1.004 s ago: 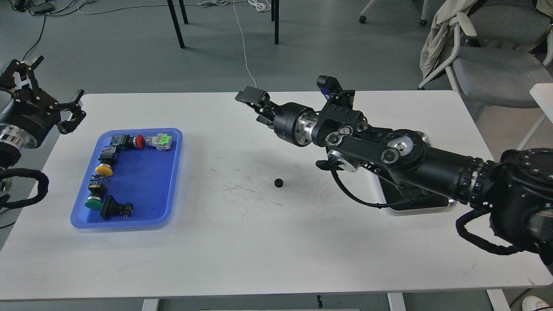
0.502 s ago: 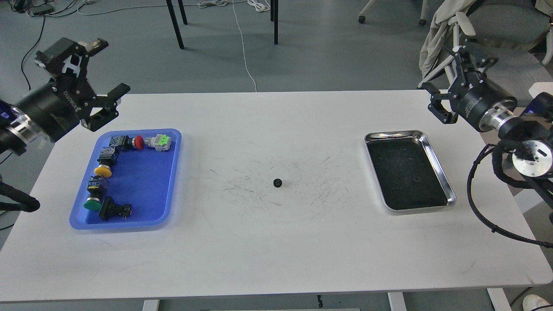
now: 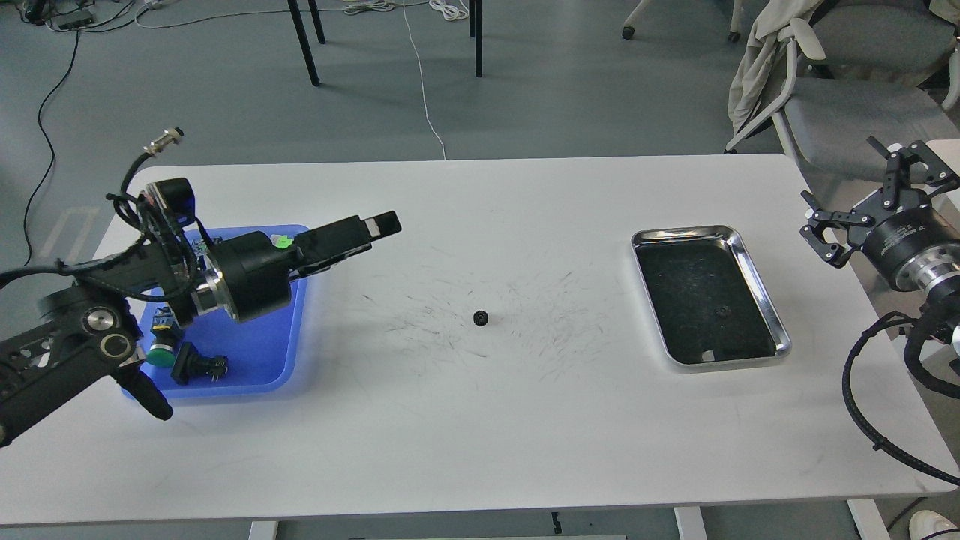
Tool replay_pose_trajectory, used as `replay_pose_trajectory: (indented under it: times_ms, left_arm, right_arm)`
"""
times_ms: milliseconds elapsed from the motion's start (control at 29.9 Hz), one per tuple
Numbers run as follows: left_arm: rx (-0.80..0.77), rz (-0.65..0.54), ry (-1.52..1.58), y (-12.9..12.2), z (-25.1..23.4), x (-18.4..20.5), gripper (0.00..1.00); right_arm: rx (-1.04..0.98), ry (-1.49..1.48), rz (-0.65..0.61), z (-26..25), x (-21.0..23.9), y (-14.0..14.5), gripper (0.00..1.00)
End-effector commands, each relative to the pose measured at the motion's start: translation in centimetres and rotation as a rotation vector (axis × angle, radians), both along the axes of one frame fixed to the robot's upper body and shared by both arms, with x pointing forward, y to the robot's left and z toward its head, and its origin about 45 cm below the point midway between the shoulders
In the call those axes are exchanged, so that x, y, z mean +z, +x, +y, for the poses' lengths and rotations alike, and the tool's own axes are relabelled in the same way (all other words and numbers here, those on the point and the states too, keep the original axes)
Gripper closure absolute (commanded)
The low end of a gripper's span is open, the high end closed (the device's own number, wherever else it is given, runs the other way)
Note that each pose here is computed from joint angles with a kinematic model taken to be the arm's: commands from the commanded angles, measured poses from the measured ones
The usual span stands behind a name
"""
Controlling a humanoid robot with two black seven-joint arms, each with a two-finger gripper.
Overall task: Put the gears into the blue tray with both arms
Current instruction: 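Reach the left gripper toward the black part on the table, then close the left gripper on the black part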
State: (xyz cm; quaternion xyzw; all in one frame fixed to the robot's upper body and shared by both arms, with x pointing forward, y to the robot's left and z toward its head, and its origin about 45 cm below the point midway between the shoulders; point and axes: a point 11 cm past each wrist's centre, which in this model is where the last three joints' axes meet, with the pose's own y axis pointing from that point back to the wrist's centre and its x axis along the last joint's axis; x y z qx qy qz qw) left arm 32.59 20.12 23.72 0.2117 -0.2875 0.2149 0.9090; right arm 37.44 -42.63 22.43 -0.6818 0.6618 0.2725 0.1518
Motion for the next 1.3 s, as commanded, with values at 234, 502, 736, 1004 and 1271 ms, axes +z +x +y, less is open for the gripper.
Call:
replay_pose_trajectory:
  times_ms: [234,502,736,1004,1271]
  left_arm:
    - [-0.179,-0.324,0.302,-1.3,-7.0,-5.8,0.01]
    - [-0.115,-0.432,0.389,0.3,-8.2,-10.7,0.02]
    - [-0.083,-0.384,0.416,0.1,-9.1,-14.0,0.03]
    - [-0.012,-0.368,0.465,0.5,-9.2,-15.8,0.04]
    - [0.005,-0.352,0.480,0.8,-9.8,-16.4,0.11]
  right_arm:
    - [-0.006,0.003,0.017,0.0,-0.8,-0.1,0.07]
    - [-0.009,-0.003,0.026,0.0,-1.0,-0.1,0.07]
    - [-0.007,-0.004,0.027,0.1,-1.1,-0.1,0.07]
    - [-0.002,0.012,0.027,0.7,-1.4,0.1,0.07]
    - [-0.002,0.012,0.027,0.7,-1.4,0.1,0.07]
